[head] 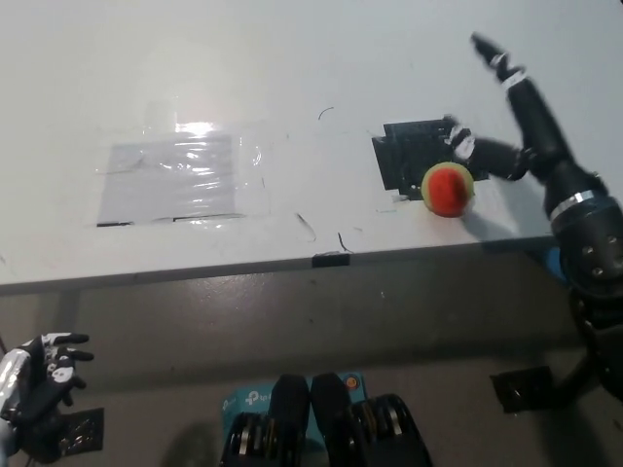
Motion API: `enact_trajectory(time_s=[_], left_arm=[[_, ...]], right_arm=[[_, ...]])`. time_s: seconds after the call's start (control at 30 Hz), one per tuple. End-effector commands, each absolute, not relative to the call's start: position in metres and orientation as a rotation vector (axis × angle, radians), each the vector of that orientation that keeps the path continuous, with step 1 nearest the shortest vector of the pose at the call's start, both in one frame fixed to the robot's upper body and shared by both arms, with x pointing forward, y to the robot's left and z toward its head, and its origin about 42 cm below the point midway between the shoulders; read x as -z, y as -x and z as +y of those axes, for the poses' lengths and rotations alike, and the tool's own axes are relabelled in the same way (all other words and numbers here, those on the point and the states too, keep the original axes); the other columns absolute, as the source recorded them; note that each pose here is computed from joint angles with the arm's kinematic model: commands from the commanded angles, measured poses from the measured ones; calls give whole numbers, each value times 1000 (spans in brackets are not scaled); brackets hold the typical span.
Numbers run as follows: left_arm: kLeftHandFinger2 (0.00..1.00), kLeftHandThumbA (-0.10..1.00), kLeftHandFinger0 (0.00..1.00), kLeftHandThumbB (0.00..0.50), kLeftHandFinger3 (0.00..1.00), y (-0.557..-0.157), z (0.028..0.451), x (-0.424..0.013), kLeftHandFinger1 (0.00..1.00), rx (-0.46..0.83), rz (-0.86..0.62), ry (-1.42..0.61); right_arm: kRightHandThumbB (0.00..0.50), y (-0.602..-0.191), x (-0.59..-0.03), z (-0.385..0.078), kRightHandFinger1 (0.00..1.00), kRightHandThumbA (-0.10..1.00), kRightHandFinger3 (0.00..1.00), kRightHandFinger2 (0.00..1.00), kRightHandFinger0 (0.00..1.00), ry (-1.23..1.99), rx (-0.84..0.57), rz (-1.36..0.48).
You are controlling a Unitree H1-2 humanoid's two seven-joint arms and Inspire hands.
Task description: The robot uses right hand to squeeze a small tennis ball placed on the black area of the table
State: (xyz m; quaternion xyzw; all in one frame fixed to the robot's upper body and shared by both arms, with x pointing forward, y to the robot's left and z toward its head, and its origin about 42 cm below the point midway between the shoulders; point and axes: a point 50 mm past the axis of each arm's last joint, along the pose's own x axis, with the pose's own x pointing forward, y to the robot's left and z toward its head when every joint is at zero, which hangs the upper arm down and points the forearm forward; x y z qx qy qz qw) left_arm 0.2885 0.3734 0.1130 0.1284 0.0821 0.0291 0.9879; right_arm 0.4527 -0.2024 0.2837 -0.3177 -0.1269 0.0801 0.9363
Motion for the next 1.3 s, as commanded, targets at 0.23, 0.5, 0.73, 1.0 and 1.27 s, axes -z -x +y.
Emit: enact_trajectory(time_s=[0.23, 0.5, 0.73, 1.0, 1.27], left_arm=[[491, 119, 237, 191, 624, -299, 379, -136, 328, -45, 111, -292], [496, 93, 210, 185, 626, -300, 379, -138, 325, -43, 112, -307], [506, 77, 207, 181, 632, -304, 377, -139, 337, -40, 113, -289], [509, 128, 199, 186, 648, -304, 375, -141, 338, -30, 89, -286], [505, 98, 200, 146, 640, -315, 374, -151, 344, -21, 54, -294]], right_arm=[[491, -482, -256, -209, 1000, 814, 1000, 1000, 1000, 909, -166, -152], [452, -495, -242, -210, 1000, 697, 1000, 1000, 1000, 901, -138, -152], [413, -505, -238, -191, 1000, 606, 1000, 1000, 1000, 881, -136, -187], [403, -509, -251, -178, 1000, 549, 1000, 1000, 1000, 859, -107, -269], [395, -512, -260, -176, 1000, 457, 1000, 1000, 1000, 901, -128, -306]])
